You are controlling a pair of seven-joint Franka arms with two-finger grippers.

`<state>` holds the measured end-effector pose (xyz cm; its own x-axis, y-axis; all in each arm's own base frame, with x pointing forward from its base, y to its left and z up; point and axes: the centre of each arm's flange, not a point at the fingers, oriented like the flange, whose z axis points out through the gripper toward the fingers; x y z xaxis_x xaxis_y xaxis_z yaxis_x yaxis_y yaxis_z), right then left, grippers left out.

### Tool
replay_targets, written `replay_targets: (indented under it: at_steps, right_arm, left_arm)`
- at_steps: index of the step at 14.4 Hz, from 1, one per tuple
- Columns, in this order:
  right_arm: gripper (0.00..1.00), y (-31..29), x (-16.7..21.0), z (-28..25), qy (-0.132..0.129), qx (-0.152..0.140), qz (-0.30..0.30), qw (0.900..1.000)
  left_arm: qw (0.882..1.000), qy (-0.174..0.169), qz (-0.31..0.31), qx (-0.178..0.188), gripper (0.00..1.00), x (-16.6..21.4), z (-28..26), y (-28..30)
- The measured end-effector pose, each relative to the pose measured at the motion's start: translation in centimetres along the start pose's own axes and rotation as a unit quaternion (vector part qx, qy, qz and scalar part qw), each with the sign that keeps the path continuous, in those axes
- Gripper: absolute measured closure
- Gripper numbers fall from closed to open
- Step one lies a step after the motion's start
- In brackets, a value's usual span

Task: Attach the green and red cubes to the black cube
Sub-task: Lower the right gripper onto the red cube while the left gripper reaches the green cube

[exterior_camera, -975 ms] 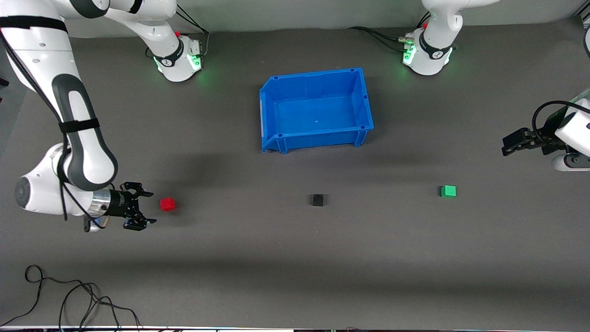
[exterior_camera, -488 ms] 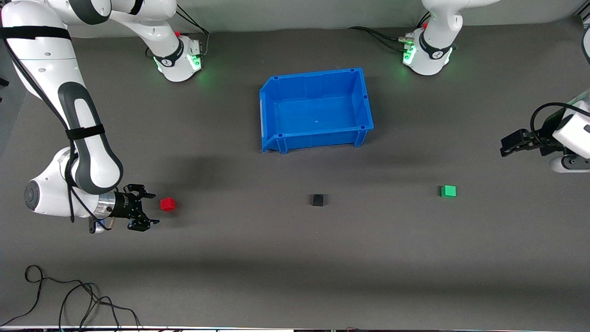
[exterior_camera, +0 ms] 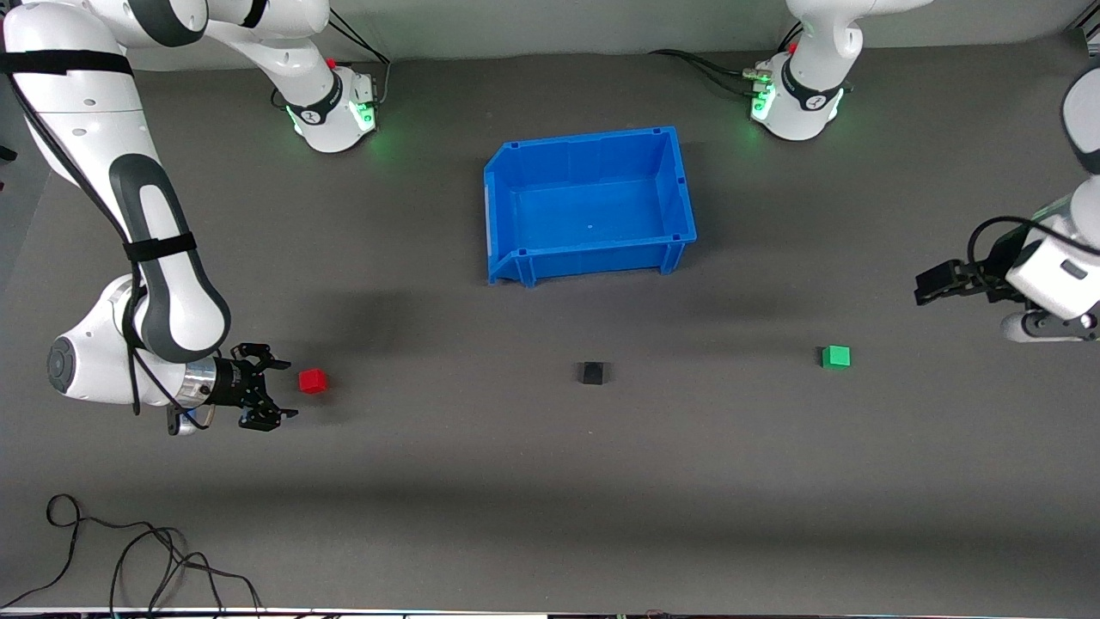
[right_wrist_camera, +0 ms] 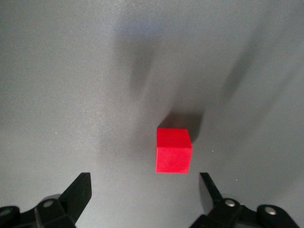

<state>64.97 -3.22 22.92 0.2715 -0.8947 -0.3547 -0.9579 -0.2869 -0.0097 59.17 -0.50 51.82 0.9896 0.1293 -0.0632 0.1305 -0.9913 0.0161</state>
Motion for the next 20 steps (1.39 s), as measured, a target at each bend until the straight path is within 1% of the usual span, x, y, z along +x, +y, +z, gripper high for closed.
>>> replay_targets:
  at_steps: [2, 5, 7, 9, 11, 12, 13, 15, 16, 17, 18, 19, 20]
  right_arm:
    - [0.00, 0.1, 0.1, 0.3, -0.001, -0.002, -0.004, 1.000]
    - [0.00, 0.3, 0.2, 0.7, -0.002, -0.005, -0.005, 1.000]
    - [0.00, 0.4, 0.2, 0.8, -0.002, -0.006, -0.005, 1.000]
    - [0.00, 0.4, 0.2, 0.9, -0.002, -0.007, -0.005, 1.000]
    - [0.00, 0.5, 0.3, 1.1, -0.002, -0.007, -0.004, 1.000]
    - [0.00, 0.5, 0.3, 1.3, -0.002, -0.008, -0.004, 1.000]
    - [0.00, 0.6, 0.4, 1.6, 0.000, -0.007, -0.003, 1.000]
    - [0.00, 0.8, 0.6, 2.2, 0.003, -0.006, -0.002, 1.000]
    - [0.00, 0.9, 0.7, 2.4, 0.003, -0.006, -0.001, 1.000]
    - [0.00, 1.0, 0.7, 2.6, 0.001, -0.006, -0.003, 1.000]
    - [0.00, 1.0, 0.6, 2.7, -0.004, -0.004, -0.007, 1.000]
    - [0.00, 1.1, 0.6, 2.8, -0.010, -0.001, -0.011, 1.000]
    - [0.00, 1.2, 0.6, 3.1, -0.013, -0.001, -0.015, 1.000]
  left_arm:
    - [0.998, -0.013, -0.068, 0.001, 0.00, 0.8, 2.0, 0.0]
    - [0.991, -0.022, -0.134, 0.002, 0.00, 2.4, 5.8, 0.2]
    - [0.980, -0.015, -0.197, 0.000, 0.00, 3.2, 8.6, 0.1]
    - [0.963, -0.018, -0.269, 0.001, 0.00, 3.4, 11.6, 0.0]
    - [0.936, -0.032, -0.349, 0.009, 0.02, 3.4, 14.7, -0.1]
    - [0.919, -0.040, -0.392, 0.014, 0.02, 3.5, 16.1, -0.1]
    - [0.899, -0.043, -0.436, 0.017, 0.03, 3.8, 17.6, -0.2]
    - [0.851, -0.037, -0.524, 0.016, 0.03, 4.3, 20.7, -0.7]
    - [0.831, -0.030, -0.555, 0.011, 0.03, 4.4, 22.3, -1.2]
    - [0.816, -0.023, -0.578, 0.006, 0.03, 4.3, 23.8, -1.7]
    - [0.806, -0.019, -0.592, 0.002, 0.03, 4.1, 25.2, -2.3]
    - [0.799, -0.017, -0.601, -0.002, 0.03, 3.6, 26.6, -2.9]
    - [0.795, -0.014, -0.606, -0.005, 0.03, 3.1, 27.8, -3.3]
